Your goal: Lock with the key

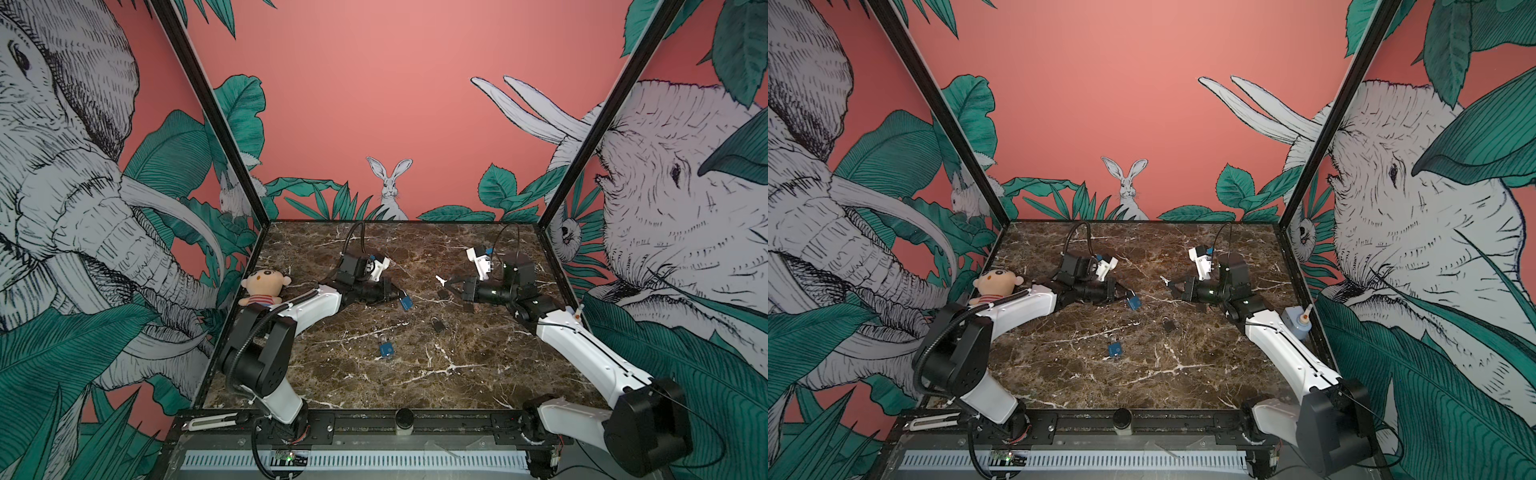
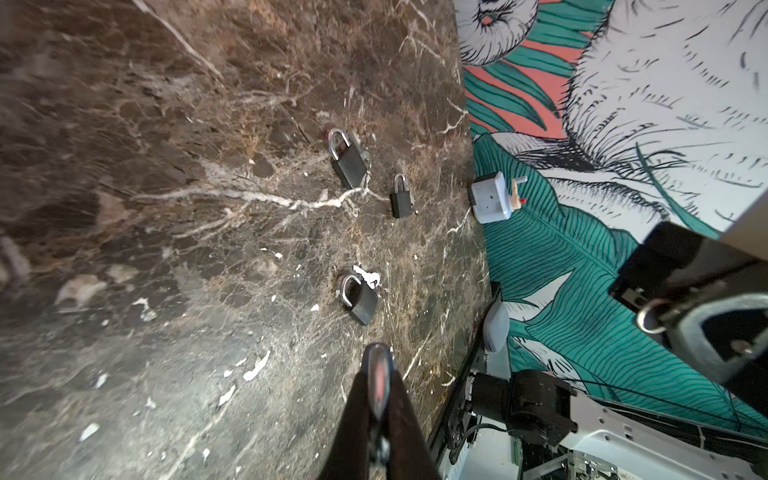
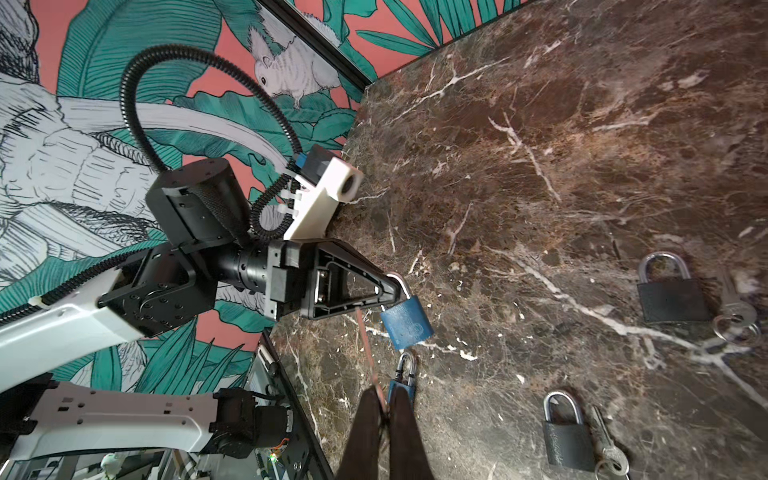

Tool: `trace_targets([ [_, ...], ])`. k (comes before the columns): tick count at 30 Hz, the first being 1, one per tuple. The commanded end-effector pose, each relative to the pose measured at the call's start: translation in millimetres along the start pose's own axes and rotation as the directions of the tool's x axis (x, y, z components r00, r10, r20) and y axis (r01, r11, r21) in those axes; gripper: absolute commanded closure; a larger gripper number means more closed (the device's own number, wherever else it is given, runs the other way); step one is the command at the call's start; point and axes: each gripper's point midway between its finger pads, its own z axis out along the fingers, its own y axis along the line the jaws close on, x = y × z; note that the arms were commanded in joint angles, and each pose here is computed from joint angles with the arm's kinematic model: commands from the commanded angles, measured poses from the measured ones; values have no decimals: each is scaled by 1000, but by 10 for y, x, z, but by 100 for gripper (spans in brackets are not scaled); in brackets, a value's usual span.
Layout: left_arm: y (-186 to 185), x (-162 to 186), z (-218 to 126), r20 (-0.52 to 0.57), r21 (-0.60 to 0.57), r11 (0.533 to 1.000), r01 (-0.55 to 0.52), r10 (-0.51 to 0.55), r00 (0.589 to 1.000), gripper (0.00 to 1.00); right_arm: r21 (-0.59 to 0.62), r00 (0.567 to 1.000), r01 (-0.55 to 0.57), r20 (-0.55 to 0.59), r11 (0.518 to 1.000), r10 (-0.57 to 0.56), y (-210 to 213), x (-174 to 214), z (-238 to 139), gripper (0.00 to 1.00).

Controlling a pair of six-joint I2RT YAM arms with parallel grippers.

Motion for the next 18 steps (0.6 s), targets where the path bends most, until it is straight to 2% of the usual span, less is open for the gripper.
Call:
trace_targets([
  [1,-51,-178,73,24,10,998,-60,59,998,100,17,999,38,19,999,-38,6,-63,-35,100],
  [6,183,-246,291,-1,-49,998,-41,41,999,100,13,999,44,11,999,-44,-19,-47,-7,100],
  [11,310,-352,477,-5,-57,998,-12,11,1000,100,19,999,37,-7,999,-37,-83,-3,39,100],
  [18,438,-332,621,-33,-73,997,17,-20,999,100,33,999,39,-19,999,-38,-148,24,73,100],
])
